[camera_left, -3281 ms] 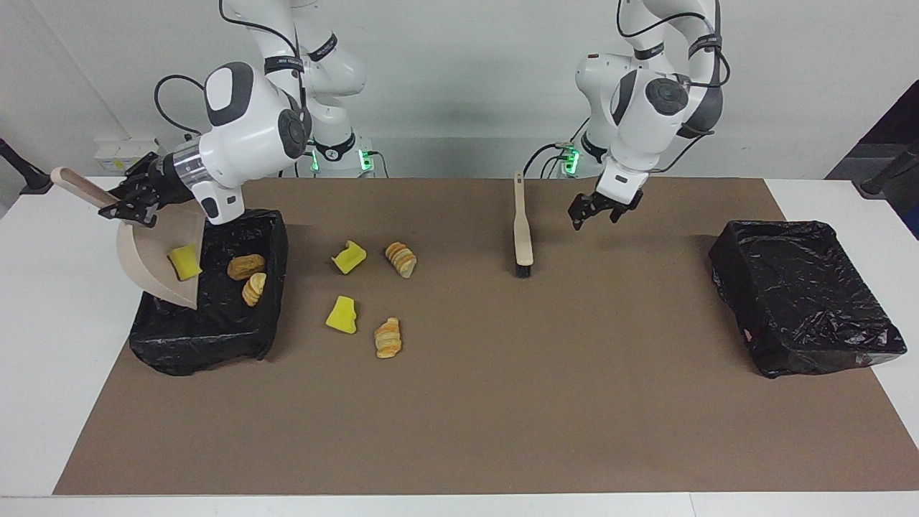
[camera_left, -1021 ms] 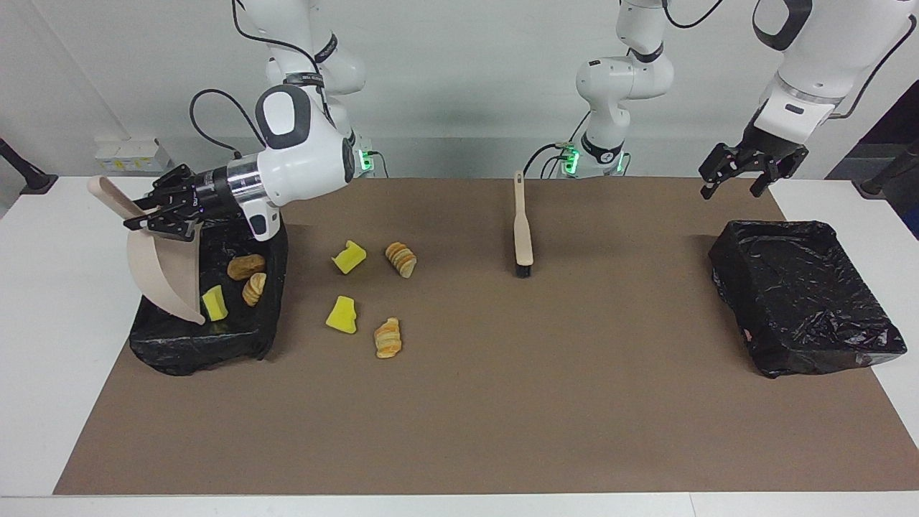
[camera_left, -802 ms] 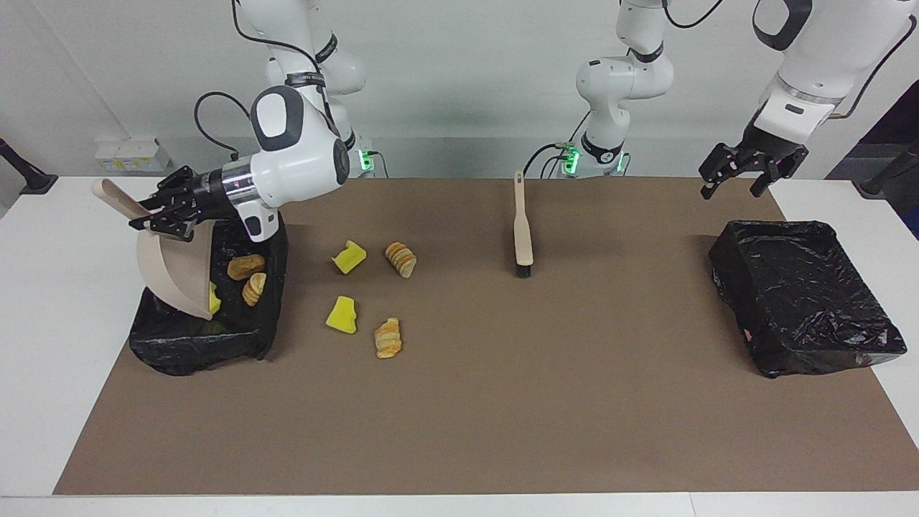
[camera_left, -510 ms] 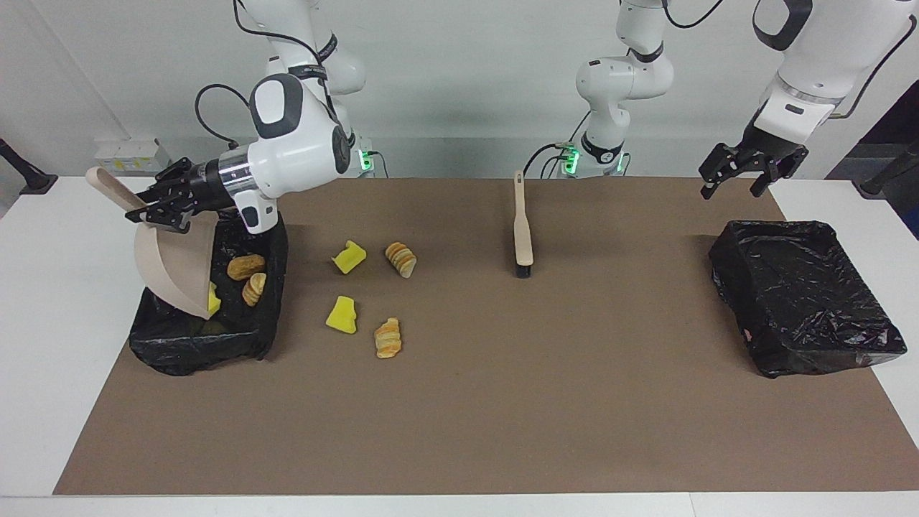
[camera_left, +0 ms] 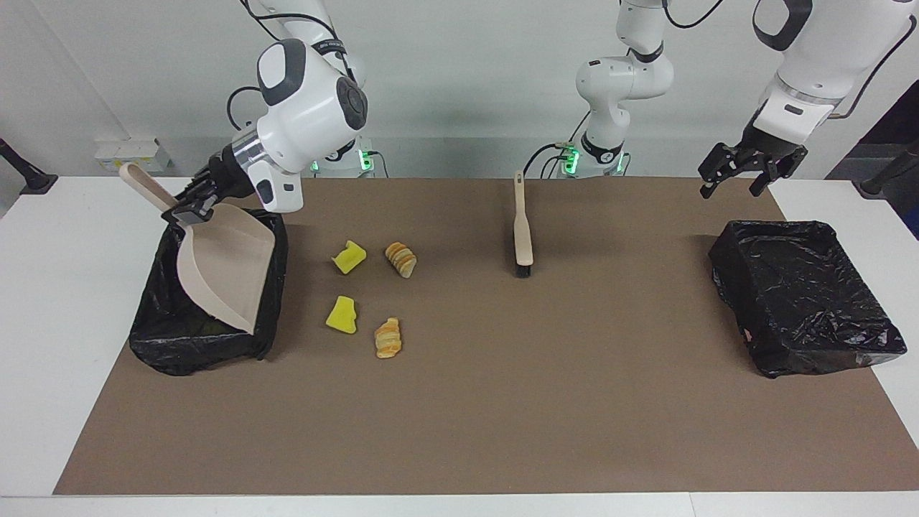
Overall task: Sweep and dump trash in bin
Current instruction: 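Carry the dustpan back and set it on the table with the right gripper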
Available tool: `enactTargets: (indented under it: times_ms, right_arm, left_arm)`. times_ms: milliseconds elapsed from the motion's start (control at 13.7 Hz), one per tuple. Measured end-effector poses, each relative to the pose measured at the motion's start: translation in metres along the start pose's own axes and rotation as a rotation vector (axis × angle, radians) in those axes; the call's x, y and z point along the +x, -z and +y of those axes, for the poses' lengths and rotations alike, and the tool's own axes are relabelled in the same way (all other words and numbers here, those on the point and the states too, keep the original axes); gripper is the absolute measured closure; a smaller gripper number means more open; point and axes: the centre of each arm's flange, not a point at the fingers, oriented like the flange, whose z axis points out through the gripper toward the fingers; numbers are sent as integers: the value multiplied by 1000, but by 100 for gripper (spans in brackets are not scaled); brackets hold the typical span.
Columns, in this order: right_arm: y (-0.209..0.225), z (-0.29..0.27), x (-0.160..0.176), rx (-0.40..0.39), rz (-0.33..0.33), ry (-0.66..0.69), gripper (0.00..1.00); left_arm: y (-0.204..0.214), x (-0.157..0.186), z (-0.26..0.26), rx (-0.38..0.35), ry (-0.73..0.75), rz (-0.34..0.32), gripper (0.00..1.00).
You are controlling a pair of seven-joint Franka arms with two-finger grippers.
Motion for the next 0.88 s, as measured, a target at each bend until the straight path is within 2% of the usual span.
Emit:
enactTargets:
  times_ms: [292, 510, 656, 729, 875]
  right_arm:
    - [35, 24, 32, 92, 211, -288, 68]
    - [66, 39, 50, 174, 328, -501, 68]
    - [81, 43, 71, 281, 409, -655, 68]
    - [91, 42, 90, 359, 445, -750, 68]
    - [114, 37, 128, 470, 481, -878, 68]
  left_arm:
    - [0, 0, -15, 8, 14, -1, 0]
    - [-1, 0, -7, 10, 0, -8, 0]
    - [0, -2, -3, 11, -7, -21, 0]
    - [0, -2, -2, 11, -9, -22, 0]
    - [0, -3, -2, 12, -9, -25, 0]
